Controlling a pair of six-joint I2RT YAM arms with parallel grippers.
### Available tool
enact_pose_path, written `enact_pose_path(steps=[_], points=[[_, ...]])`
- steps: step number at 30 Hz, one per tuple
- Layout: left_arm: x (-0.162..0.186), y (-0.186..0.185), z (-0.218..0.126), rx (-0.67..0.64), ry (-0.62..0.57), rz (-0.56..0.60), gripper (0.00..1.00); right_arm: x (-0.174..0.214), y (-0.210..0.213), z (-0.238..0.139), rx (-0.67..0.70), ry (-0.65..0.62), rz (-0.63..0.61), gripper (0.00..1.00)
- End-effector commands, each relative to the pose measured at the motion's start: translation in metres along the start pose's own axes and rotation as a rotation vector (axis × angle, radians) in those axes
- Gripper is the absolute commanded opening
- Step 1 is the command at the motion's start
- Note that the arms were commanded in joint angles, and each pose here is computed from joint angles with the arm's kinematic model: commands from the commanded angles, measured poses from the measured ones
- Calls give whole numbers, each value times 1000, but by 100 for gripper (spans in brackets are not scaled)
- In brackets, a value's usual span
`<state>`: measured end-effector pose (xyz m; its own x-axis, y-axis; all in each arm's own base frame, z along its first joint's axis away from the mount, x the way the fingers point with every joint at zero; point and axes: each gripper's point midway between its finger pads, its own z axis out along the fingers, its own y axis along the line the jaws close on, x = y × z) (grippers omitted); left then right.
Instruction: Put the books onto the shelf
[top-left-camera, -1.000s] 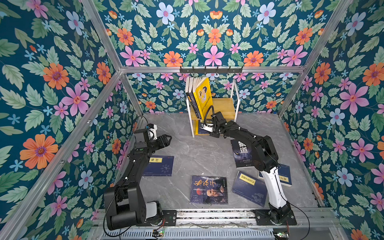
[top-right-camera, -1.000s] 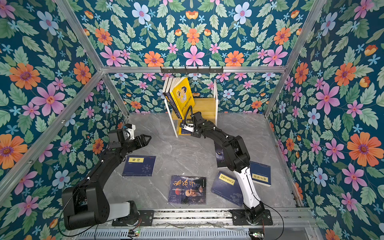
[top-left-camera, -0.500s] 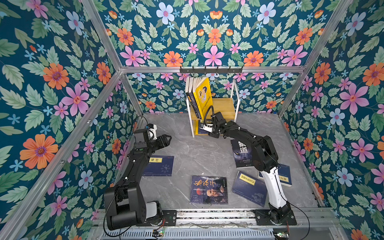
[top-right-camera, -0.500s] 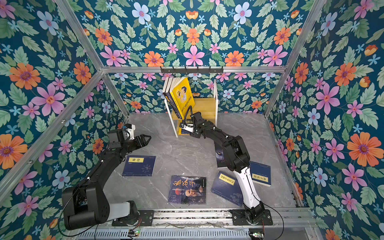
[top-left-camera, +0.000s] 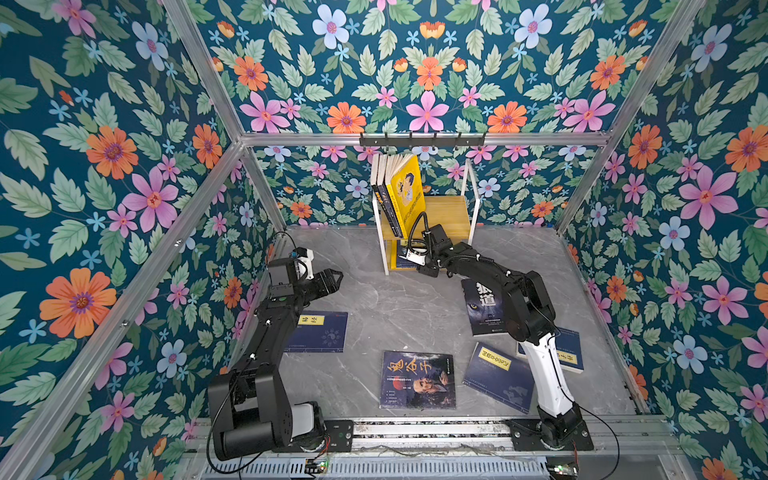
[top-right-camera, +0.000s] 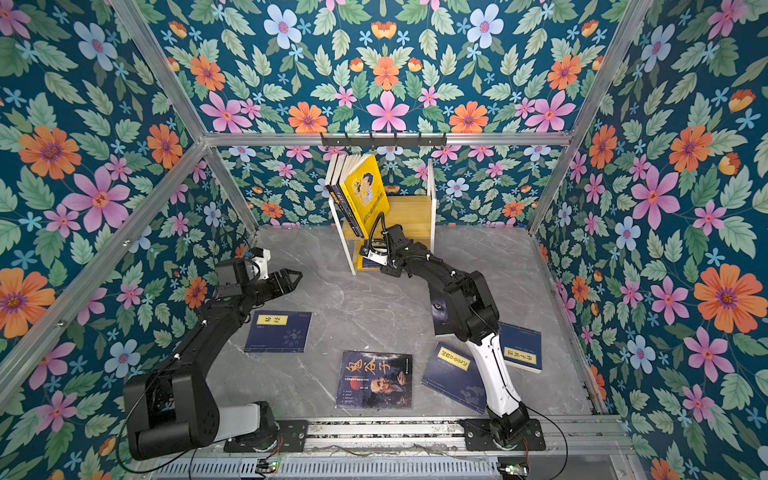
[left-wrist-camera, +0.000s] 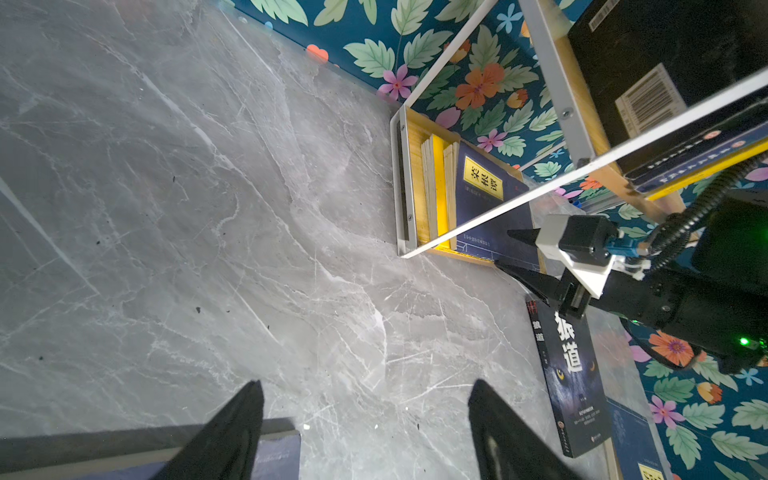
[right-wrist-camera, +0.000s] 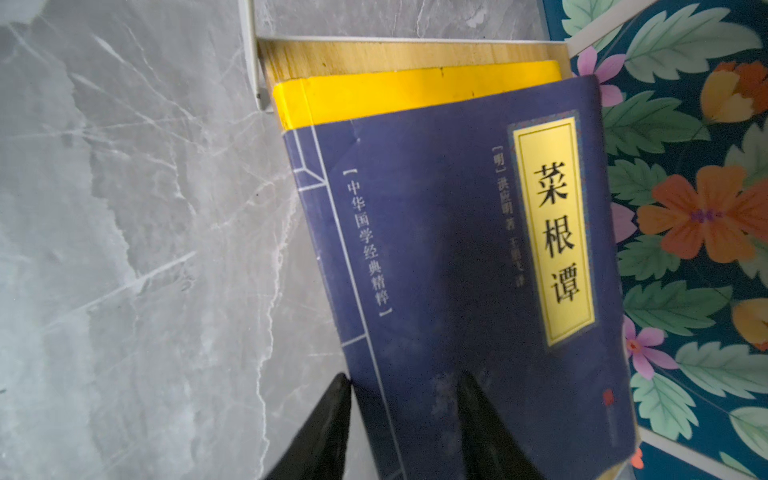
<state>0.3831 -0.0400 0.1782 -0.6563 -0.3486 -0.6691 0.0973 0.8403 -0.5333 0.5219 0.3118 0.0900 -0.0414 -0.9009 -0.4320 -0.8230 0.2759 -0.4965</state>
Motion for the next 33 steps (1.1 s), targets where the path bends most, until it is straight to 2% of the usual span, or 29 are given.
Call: enact_pose_path(steps=[1,11,16,23,27,30,31,32,33], points=[[-4,0,0,-3,-18,9,79,-1,1,1,-7,-4,9,42],[-5,-1,-2,1,-20,14,79,-3,-3,-3,0,-11,7,38],[-8,0,-4,-16,-16,51,80,-15,0,-21,-2,-26,-9,46],[-20,22,-21,-204,14,239,89,-39,30,-63,-44,-86,12,52],[-27,43,-36,-305,20,269,93,-43,60,-85,-55,-123,47,54],[-16,60,-39,-354,97,263,94,-44,84,-99,-64,-149,89,57],[-10,70,-40,-380,123,247,95,-45,90,-104,-60,-162,105,59],[-5,78,-41,-395,131,228,95,-46,97,-108,-58,-176,119,65],[0,87,-43,-412,123,201,95,-46,104,-112,-60,-190,140,80]])
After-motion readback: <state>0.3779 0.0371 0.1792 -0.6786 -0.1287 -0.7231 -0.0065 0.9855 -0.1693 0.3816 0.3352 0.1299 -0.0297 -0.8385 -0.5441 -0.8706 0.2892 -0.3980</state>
